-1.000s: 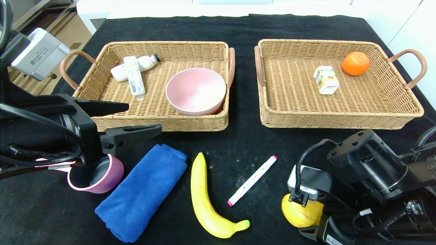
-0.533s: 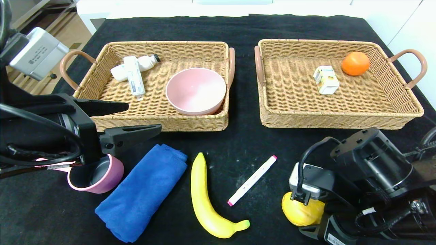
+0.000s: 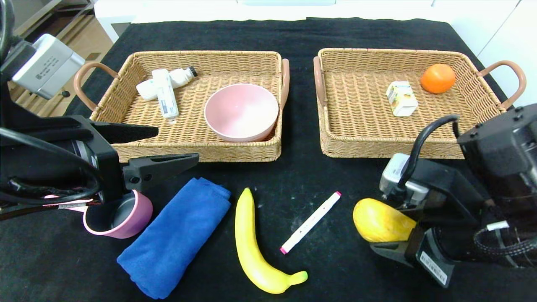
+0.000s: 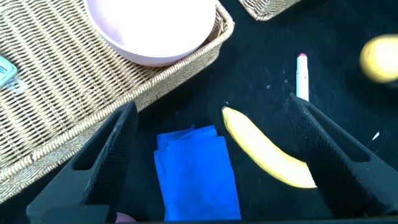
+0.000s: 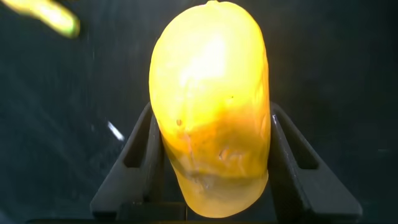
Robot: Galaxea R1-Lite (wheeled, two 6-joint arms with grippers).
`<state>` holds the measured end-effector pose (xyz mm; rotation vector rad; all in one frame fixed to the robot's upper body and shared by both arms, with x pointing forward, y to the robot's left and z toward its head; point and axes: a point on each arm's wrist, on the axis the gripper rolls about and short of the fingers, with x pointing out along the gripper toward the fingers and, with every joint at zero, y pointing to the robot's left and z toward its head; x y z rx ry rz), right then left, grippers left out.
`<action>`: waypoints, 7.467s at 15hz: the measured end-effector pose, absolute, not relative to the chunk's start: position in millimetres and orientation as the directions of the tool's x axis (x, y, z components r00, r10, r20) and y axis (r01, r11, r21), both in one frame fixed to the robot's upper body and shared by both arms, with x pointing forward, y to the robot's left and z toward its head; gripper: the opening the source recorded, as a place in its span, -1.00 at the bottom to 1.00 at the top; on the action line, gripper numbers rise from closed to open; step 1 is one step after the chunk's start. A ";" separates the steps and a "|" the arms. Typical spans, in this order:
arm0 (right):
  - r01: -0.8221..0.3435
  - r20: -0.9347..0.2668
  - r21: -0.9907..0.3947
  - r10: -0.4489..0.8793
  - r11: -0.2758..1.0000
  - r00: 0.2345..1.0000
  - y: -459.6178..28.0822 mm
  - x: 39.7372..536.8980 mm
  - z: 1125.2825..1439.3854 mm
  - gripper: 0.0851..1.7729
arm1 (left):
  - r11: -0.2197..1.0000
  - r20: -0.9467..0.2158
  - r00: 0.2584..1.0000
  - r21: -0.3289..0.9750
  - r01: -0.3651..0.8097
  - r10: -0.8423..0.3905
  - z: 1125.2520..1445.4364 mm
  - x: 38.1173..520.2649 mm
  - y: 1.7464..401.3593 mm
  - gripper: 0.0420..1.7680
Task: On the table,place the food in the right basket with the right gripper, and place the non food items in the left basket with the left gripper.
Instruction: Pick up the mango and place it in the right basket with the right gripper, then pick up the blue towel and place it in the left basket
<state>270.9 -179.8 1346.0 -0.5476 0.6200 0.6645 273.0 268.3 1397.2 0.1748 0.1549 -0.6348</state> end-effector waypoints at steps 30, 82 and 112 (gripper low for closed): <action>-0.017 -0.205 0.014 0.020 1.000 0.978 -309.7 437.4 1428.6 0.05 | 0.793 -0.192 0.797 0.116 0.598 -0.573 1398.2 272.3 268.9 0.94; -0.508 -0.356 -0.063 0.457 0.859 0.815 -301.1 265.1 1394.5 0.91 | 0.751 -0.300 0.748 0.130 0.647 -0.592 1387.6 268.0 262.6 0.94; -0.535 -0.383 -0.073 0.472 0.841 0.794 -298.2 261.9 1389.5 0.93 | 0.876 -0.790 0.613 0.281 0.391 -0.020 1328.7 306.7 200.6 0.94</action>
